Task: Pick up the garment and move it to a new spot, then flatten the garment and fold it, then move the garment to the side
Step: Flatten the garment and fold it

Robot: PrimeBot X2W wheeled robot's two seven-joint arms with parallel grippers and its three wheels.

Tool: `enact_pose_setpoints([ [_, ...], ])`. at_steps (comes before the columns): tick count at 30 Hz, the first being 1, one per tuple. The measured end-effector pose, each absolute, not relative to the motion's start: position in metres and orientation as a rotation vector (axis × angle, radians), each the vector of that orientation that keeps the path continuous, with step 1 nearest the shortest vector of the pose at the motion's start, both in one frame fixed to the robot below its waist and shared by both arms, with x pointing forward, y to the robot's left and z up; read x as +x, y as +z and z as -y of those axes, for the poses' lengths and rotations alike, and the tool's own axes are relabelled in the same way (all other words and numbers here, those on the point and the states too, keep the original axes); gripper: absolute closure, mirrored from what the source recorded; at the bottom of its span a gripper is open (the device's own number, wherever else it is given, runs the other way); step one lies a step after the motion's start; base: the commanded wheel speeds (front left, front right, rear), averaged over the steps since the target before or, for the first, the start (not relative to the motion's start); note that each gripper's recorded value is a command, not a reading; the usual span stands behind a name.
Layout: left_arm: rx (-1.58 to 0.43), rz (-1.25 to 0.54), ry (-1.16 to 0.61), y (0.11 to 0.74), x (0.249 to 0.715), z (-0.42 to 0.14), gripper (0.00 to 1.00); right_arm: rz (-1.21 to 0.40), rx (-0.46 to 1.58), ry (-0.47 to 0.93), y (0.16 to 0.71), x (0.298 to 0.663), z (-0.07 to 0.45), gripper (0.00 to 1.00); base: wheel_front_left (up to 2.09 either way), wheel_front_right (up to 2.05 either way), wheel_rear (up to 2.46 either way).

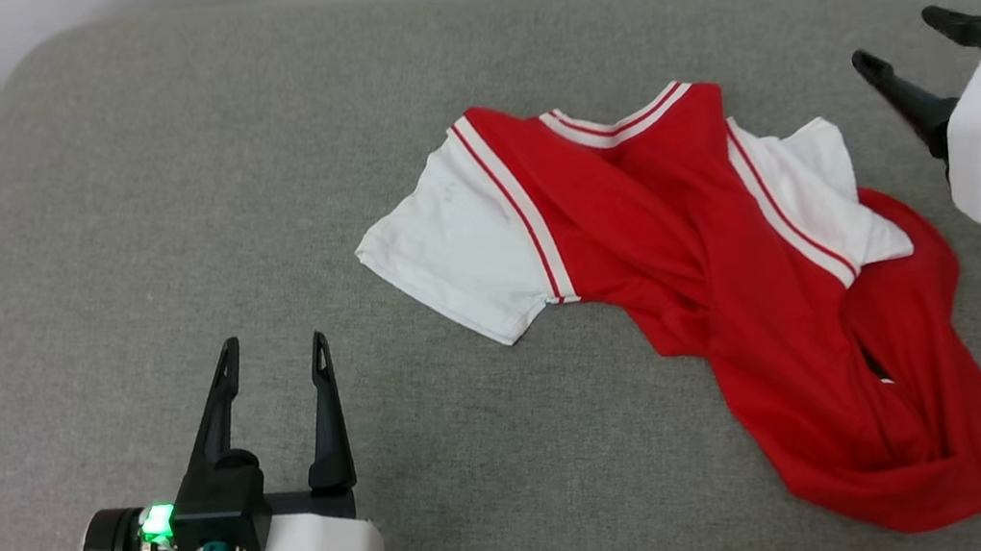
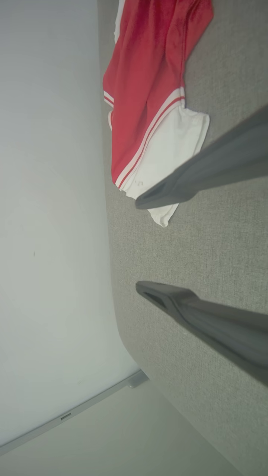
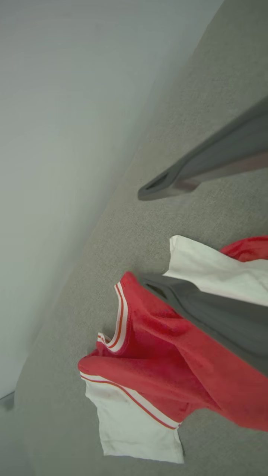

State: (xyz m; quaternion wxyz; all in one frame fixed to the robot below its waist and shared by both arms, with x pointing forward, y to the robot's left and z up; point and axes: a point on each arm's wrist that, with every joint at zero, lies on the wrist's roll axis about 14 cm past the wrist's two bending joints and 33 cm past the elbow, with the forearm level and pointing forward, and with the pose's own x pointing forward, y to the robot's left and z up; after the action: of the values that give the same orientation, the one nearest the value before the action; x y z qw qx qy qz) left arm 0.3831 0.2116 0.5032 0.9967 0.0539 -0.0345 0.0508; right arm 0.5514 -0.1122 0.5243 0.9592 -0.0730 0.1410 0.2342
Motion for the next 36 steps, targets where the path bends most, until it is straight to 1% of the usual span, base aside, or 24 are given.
enact_pose_setpoints([
  [4,0.109,0.055,0.111,0.497,0.392,-0.214,0.0,-0.519,-0.223,0.52,0.489,0.557,0.112,0.0,0.0,0.0,0.0],
  [7,0.108,0.042,0.111,0.492,0.398,-0.214,0.0,-0.708,-0.248,0.546,0.457,0.553,0.112,0.0,0.0,0.0,0.0],
  [10,0.106,0.031,0.114,0.487,0.404,-0.213,0.0,-0.83,-0.296,0.553,0.439,0.555,0.116,0.0,0.0,0.0,0.0],
  [13,0.101,0.019,0.122,0.482,0.408,-0.214,0.0,-0.914,-0.334,0.564,0.421,0.558,0.115,0.0,0.0,0.0,0.0],
  [18,0.103,0.001,0.136,0.475,0.413,-0.218,0.0,-0.985,-0.374,0.58,0.395,0.566,0.109,0.0,0.0,0.0,0.0],
  [22,0.112,-0.016,0.164,0.469,0.416,-0.225,0.0,-1.07,-0.422,0.604,0.364,0.564,0.106,0.0,0.0,0.0,0.0],
  [27,0.117,-0.037,0.187,0.462,0.415,-0.231,0.0,-1.113,-0.421,0.617,0.348,0.563,0.107,0.0,0.0,0.0,0.0],
  [28,0.118,-0.041,0.19,0.461,0.415,-0.231,0.0,-1.119,-0.421,0.62,0.346,0.563,0.108,0.67,0.0,0.0,0.0],
  [29,0.118,-0.041,0.191,0.461,0.416,-0.231,0.0,-1.109,-0.423,0.623,0.346,0.564,0.108,1.0,0.0,0.0,0.0],
  [33,0.116,-0.033,0.192,0.463,0.418,-0.231,0.0,-1.047,-0.381,0.633,0.353,0.567,0.103,1.0,0.0,0.0,0.0],
  [36,0.116,-0.017,0.186,0.468,0.419,-0.229,0.0,-0.96,-0.34,0.635,0.37,0.573,0.099,1.0,0.0,0.0,0.0],
])
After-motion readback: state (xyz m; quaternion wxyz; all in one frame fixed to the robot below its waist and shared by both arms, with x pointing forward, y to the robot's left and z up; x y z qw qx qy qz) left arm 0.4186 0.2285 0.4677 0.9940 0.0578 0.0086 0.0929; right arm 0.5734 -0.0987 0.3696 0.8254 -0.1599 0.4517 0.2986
